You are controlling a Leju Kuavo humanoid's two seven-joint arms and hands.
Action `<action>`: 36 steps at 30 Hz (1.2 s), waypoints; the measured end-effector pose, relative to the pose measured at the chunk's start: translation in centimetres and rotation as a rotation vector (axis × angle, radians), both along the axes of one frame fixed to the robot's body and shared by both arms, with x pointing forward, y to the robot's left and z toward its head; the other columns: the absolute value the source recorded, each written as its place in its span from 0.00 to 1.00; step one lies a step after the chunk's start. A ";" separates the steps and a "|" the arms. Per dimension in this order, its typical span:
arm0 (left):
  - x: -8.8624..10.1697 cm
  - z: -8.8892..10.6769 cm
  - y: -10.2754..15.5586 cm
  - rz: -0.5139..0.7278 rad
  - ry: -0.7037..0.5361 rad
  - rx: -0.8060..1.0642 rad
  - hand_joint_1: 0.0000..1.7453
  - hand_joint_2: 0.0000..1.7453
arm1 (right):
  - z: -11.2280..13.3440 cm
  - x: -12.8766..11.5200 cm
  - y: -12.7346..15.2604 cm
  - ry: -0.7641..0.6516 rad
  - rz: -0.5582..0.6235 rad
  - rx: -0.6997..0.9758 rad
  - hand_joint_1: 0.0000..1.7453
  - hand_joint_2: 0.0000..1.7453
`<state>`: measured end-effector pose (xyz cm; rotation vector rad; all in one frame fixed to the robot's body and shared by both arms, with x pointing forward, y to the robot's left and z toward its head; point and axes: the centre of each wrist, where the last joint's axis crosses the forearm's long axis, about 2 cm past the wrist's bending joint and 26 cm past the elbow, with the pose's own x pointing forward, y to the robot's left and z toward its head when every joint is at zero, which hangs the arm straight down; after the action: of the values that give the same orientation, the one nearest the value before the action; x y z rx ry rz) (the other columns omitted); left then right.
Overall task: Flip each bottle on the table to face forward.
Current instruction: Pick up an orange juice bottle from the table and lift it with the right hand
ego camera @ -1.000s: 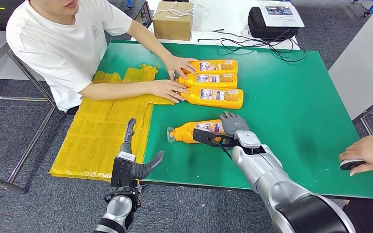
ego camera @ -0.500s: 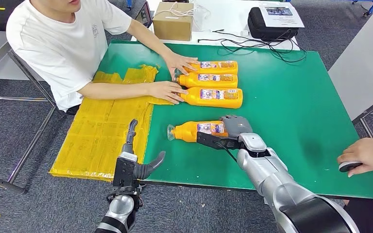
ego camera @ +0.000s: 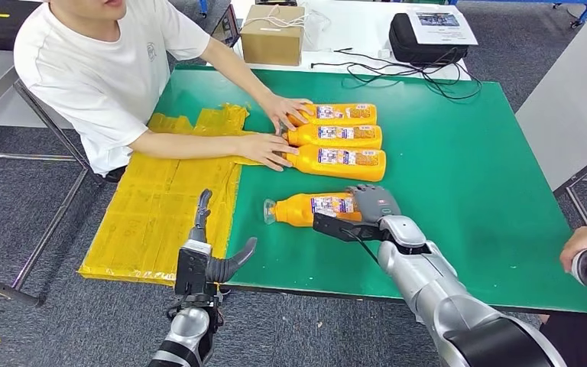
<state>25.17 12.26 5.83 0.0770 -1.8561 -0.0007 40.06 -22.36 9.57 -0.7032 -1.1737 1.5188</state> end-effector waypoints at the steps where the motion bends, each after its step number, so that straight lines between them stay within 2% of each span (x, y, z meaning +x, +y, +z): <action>1: 0.0 0.0 0.0 0.001 0.000 -0.001 0.00 1.00 | -0.1 -0.1 -0.1 -0.002 0.004 0.018 1.00 1.00; 3: 0.0 0.0 0.1 0.004 0.001 -0.005 0.00 1.00 | -0.6 -0.5 -0.2 -0.003 0.014 0.108 1.00 1.00; 8: -0.1 0.2 0.4 0.014 0.000 -0.061 0.00 1.00 | -3.0 -3.0 0.6 0.027 0.013 0.664 1.00 1.00; 11: 0.1 0.7 0.7 0.015 -0.002 -0.122 0.00 1.00 | -3.5 -4.1 1.5 0.029 -0.002 0.850 1.00 1.00; 22: 0.3 1.9 2.0 0.023 -0.017 -0.324 0.00 1.00 | -3.9 -5.3 1.2 -0.076 -0.039 1.058 1.00 1.00; 31: -0.6 2.1 2.4 -0.039 -0.017 -0.423 0.00 1.00 | -3.5 -6.2 1.2 -0.167 -0.046 1.150 1.00 1.00; 33: -0.7 2.2 2.3 -0.085 -0.018 -0.452 0.00 1.00 | -3.4 -6.3 1.4 -0.165 -0.039 1.178 1.00 1.00; 36: -1.1 2.3 1.7 -0.261 -0.030 -0.524 0.00 1.00 | -2.9 -6.7 2.7 -0.138 0.006 1.262 1.00 1.00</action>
<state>24.04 13.93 8.09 -0.5297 -1.8295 0.3047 33.32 -19.62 6.70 0.0740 -1.8919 0.4815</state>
